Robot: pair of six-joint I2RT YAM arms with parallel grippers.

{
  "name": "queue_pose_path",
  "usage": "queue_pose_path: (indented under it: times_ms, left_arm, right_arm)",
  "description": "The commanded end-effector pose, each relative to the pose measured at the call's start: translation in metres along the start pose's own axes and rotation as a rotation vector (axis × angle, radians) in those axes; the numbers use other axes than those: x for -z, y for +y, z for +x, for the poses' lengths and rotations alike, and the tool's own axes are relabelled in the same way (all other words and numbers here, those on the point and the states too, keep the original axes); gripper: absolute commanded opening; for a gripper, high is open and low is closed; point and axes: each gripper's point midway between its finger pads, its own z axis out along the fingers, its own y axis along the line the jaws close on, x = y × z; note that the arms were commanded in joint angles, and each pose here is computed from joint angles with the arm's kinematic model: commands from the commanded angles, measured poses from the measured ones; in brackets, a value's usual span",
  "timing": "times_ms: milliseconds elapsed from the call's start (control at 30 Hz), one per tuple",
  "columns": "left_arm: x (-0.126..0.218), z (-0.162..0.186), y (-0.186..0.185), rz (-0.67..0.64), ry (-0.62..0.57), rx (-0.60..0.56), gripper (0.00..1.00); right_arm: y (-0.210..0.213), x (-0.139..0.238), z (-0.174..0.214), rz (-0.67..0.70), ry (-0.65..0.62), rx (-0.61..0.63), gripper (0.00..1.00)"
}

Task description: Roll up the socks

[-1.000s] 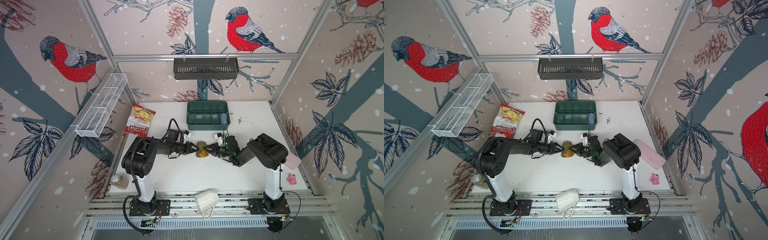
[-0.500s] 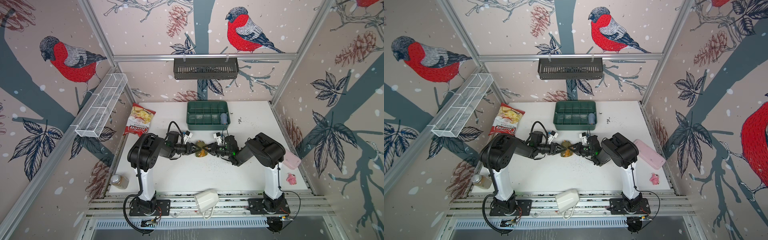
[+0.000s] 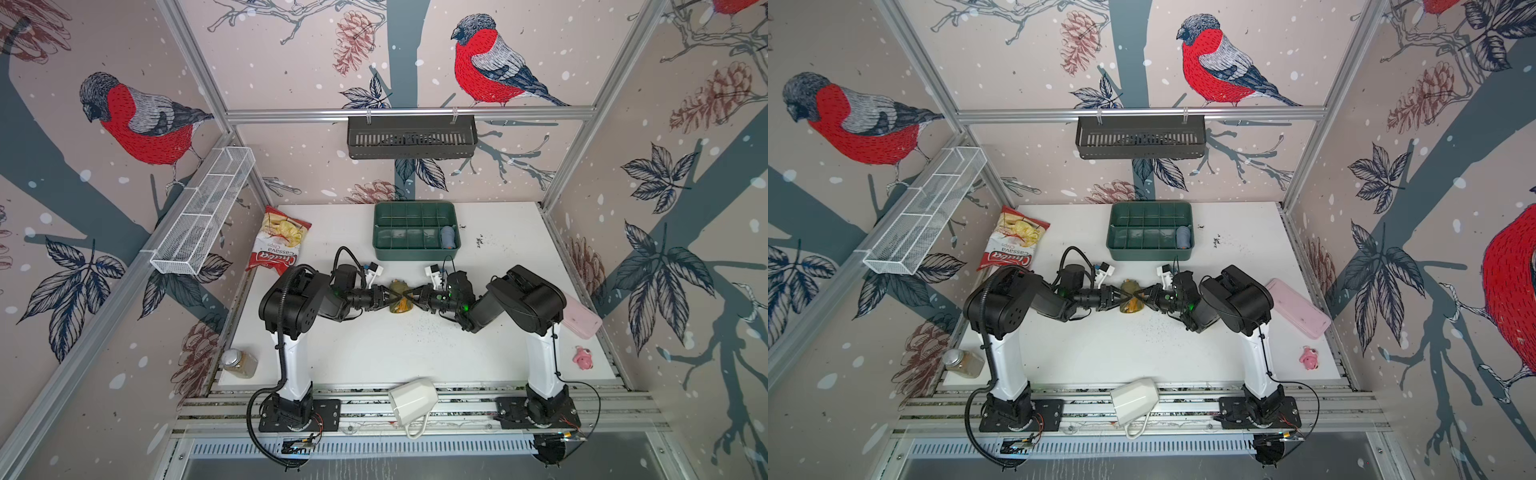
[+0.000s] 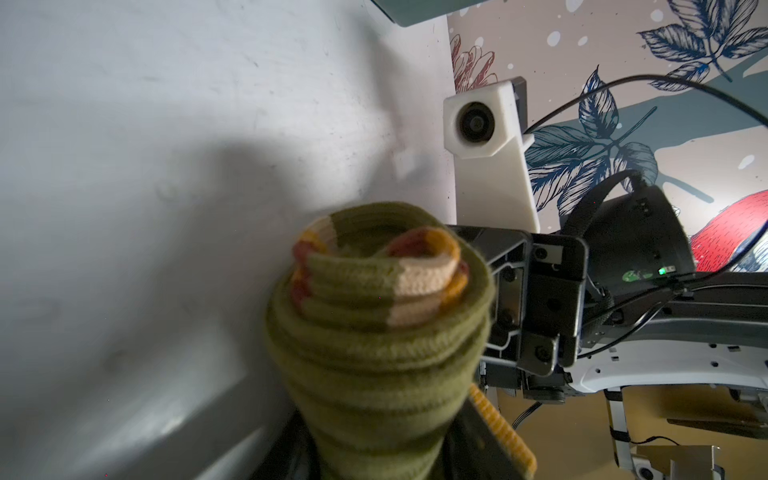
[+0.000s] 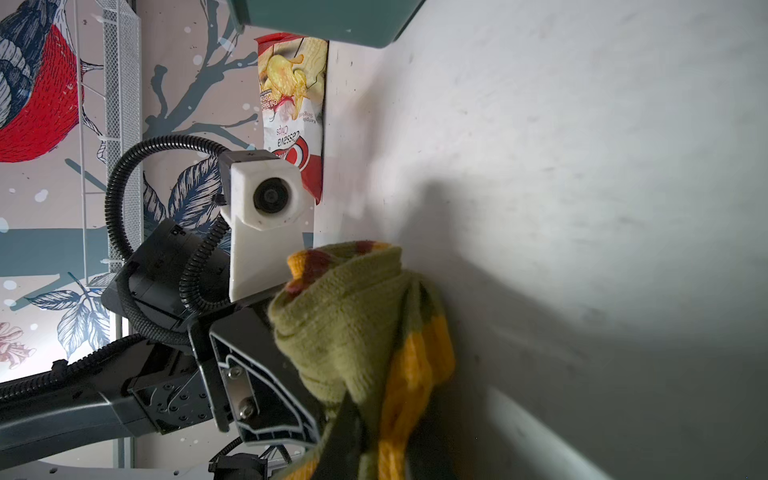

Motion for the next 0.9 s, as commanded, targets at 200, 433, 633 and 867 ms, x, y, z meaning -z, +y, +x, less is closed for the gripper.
queue_pose_path:
  times_ms: [200,433,633,867]
  left_arm:
    - [0.001,-0.007,-0.021,0.107,-0.044,-0.012,0.23]
    - [0.001,-0.009,-0.024,0.092,-0.049,-0.022,0.0]
    - [-0.005,-0.011,-0.006,-0.159,0.004,-0.095,0.0]
    - [-0.001,-0.016,0.0,-0.443,0.121,-0.187,0.0]
  right_arm:
    - [-0.031,-0.004,0.019,0.111,0.056,-0.063,0.0]
    - [-0.027,-0.004,0.016,0.11,0.054,-0.046,0.0]
    - [-0.025,-0.001,0.012,0.128,0.044,-0.02,0.1]
    - [-0.022,0.004,0.007,0.155,0.029,0.016,0.3]
